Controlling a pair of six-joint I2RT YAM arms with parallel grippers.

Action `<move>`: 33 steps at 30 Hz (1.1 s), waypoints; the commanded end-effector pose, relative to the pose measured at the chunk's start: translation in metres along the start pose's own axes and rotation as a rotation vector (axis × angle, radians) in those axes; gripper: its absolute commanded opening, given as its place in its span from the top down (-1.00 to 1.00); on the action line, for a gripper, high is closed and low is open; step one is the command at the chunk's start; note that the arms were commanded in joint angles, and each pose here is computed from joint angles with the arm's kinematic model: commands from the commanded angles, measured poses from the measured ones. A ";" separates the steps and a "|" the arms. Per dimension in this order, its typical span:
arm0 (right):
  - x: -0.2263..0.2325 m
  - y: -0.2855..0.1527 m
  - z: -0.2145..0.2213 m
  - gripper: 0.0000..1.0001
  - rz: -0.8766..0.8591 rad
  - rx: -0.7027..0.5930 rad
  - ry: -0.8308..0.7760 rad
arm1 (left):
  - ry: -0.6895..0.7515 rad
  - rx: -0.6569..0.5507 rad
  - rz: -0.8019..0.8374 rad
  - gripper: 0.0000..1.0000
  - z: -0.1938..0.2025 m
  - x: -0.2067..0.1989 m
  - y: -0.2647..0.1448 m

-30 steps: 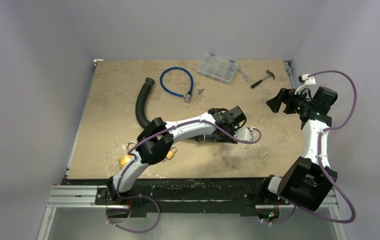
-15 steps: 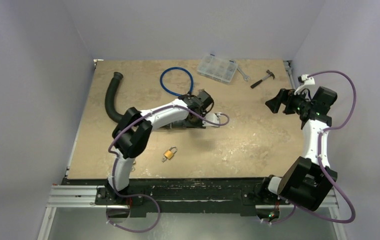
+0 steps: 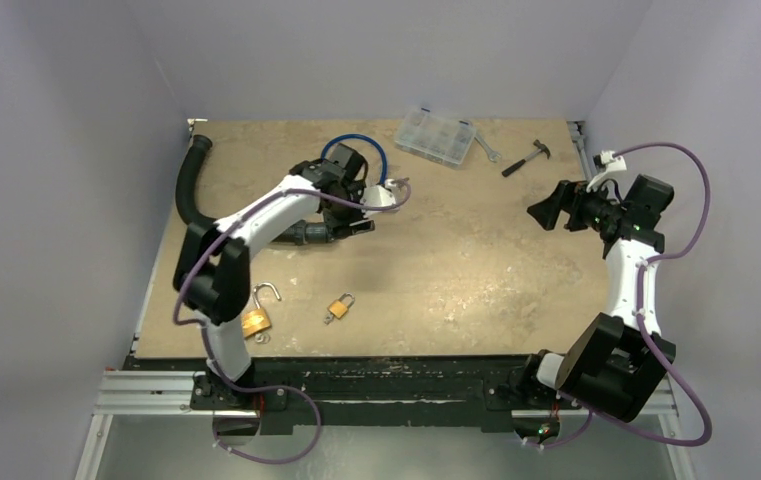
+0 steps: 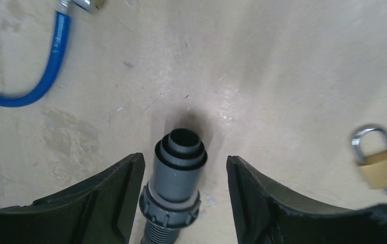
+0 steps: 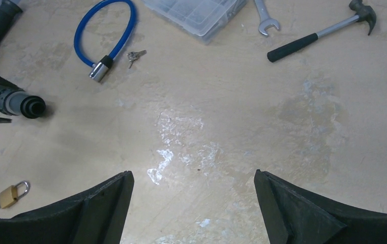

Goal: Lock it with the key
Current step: Move the distractor to the center of the board, then pick up the lock from the center of the board.

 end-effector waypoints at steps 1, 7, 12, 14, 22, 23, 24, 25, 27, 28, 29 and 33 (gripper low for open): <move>0.013 -0.008 -0.009 -0.98 -0.050 -0.025 -0.031 | -0.129 -0.333 0.031 -0.34 -0.045 -0.022 -0.071; 0.024 -0.015 -0.018 -0.98 -0.049 -0.081 -0.030 | -0.380 -0.415 0.101 -0.61 -0.032 -0.066 -0.090; 0.027 -0.017 -0.017 -0.98 -0.050 -0.083 -0.042 | -0.395 -0.264 -0.042 -0.99 0.027 -0.075 -0.097; 0.026 -0.016 -0.015 -0.98 -0.056 -0.080 -0.039 | -0.385 -0.177 -0.070 -0.99 0.062 -0.076 -0.100; 0.027 -0.013 -0.011 -0.98 -0.081 -0.066 -0.031 | -0.289 -0.007 0.027 -0.79 0.151 -0.107 -0.100; 0.027 -0.012 -0.010 -0.98 -0.082 -0.064 -0.028 | -0.286 -0.035 0.031 -0.84 0.146 -0.107 -0.101; 0.026 -0.012 -0.010 -0.98 -0.082 -0.062 -0.025 | -0.296 -0.058 0.043 -0.86 0.141 -0.107 -0.101; 0.026 -0.012 -0.010 -0.98 -0.082 -0.061 -0.023 | -0.312 -0.077 0.070 -0.86 0.134 -0.109 -0.098; 0.026 -0.011 -0.009 -0.98 -0.083 -0.057 -0.016 | -0.318 -0.108 0.138 -0.86 0.115 -0.119 -0.090; 0.026 -0.011 -0.009 -0.98 -0.082 -0.057 -0.015 | -0.302 -0.120 0.155 -0.86 0.102 -0.127 -0.083; 0.025 -0.011 -0.008 -0.98 -0.080 -0.056 -0.011 | -0.288 -0.127 0.154 -0.86 0.088 -0.136 -0.076; 0.023 -0.012 -0.009 -0.98 -0.058 -0.059 -0.018 | -0.271 -0.161 0.108 -0.79 0.047 -0.146 -0.057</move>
Point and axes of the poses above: each gripper's point midway between its finger pads, its own y axis out along the fingers, its own x axis along the line the jaws close on, z = x × y, the point moved 2 cm from there along -y, back along the fingers, and after that the axes turned 1 degree about -y, right-handed, at the moved point
